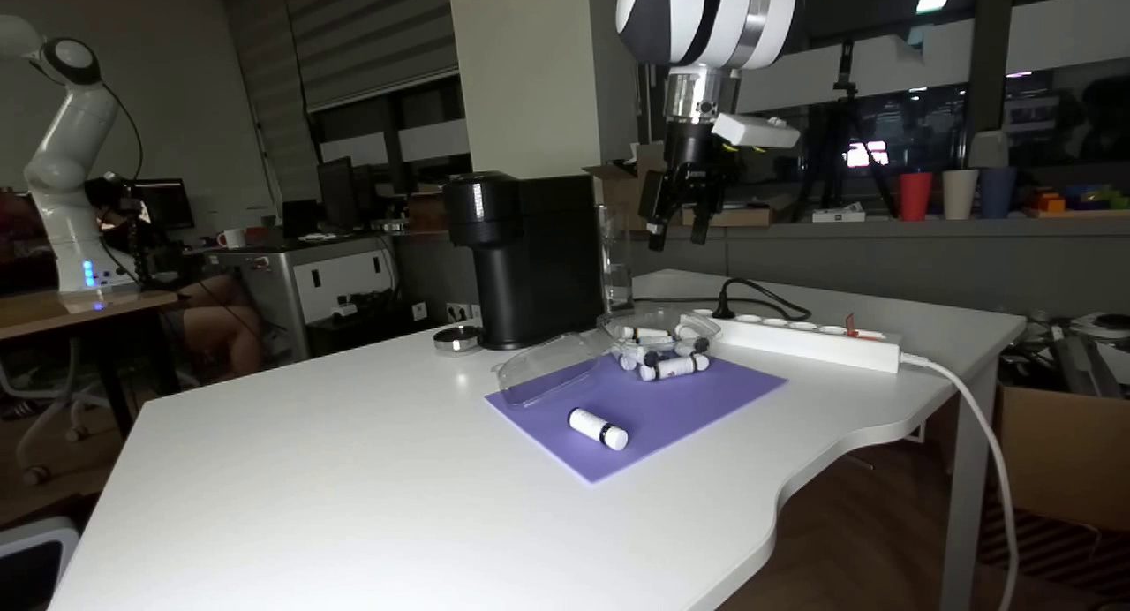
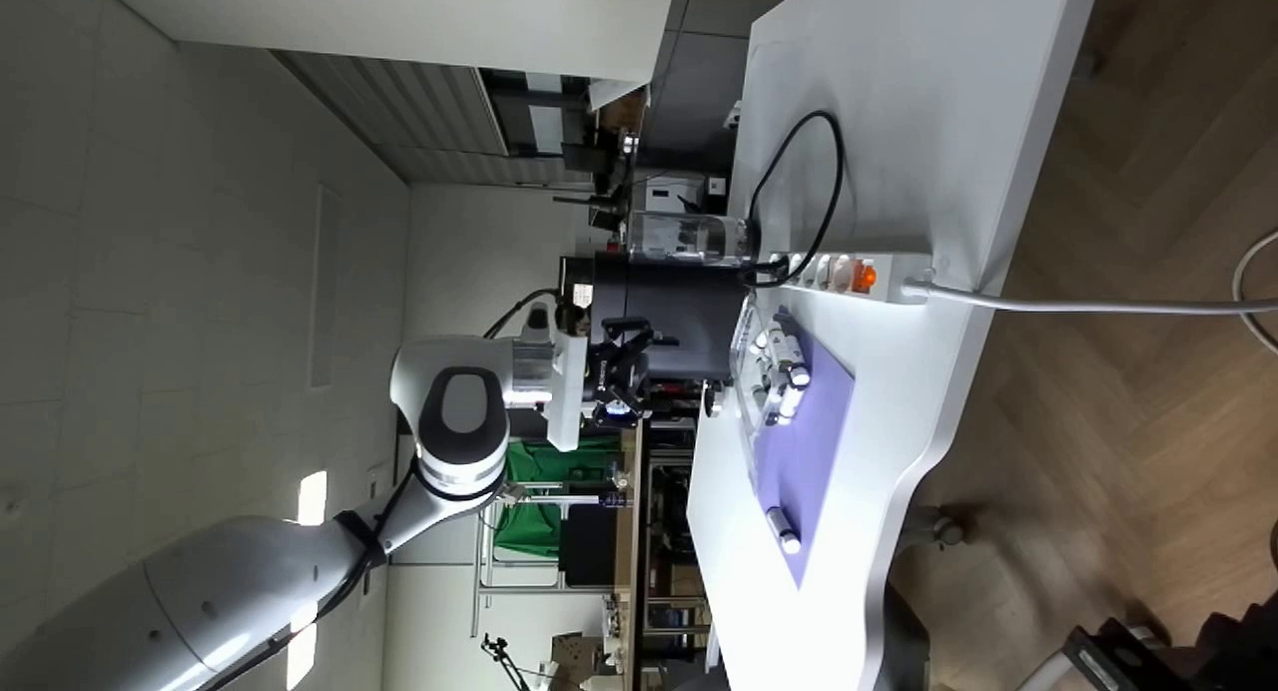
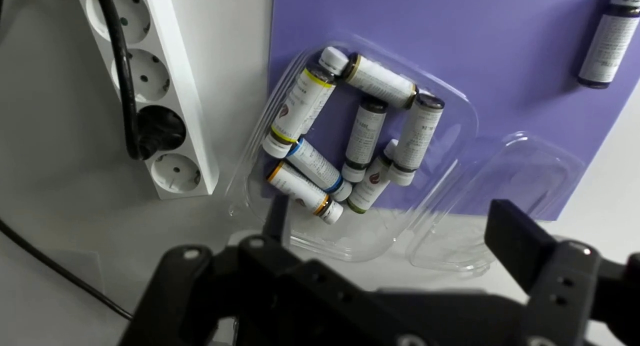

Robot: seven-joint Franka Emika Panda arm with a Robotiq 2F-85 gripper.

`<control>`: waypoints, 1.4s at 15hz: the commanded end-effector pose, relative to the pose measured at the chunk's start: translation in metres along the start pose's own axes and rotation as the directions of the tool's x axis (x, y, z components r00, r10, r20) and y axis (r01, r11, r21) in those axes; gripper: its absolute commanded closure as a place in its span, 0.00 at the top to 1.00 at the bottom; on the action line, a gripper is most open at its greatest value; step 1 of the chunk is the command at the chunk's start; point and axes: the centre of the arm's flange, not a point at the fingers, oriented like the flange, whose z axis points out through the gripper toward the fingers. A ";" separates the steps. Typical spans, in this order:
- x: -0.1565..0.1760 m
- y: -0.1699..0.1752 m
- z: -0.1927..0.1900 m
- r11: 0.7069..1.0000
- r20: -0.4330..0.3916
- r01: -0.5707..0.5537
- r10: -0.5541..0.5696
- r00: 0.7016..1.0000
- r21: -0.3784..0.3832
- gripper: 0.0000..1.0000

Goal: Remove the object from the bowl and put it next to the object on the left of the table

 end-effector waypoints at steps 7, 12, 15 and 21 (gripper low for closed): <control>0.031 0.004 0.068 0.994 -0.046 -0.091 0.088 0.995 -0.062 1.00; 0.025 -0.001 0.095 0.992 -0.001 -0.098 0.098 0.995 -0.080 1.00; 0.022 -0.007 0.107 0.993 0.021 -0.090 0.092 0.996 -0.082 1.00; 0.021 -0.022 0.121 0.994 0.047 -0.062 0.066 0.997 -0.091 1.00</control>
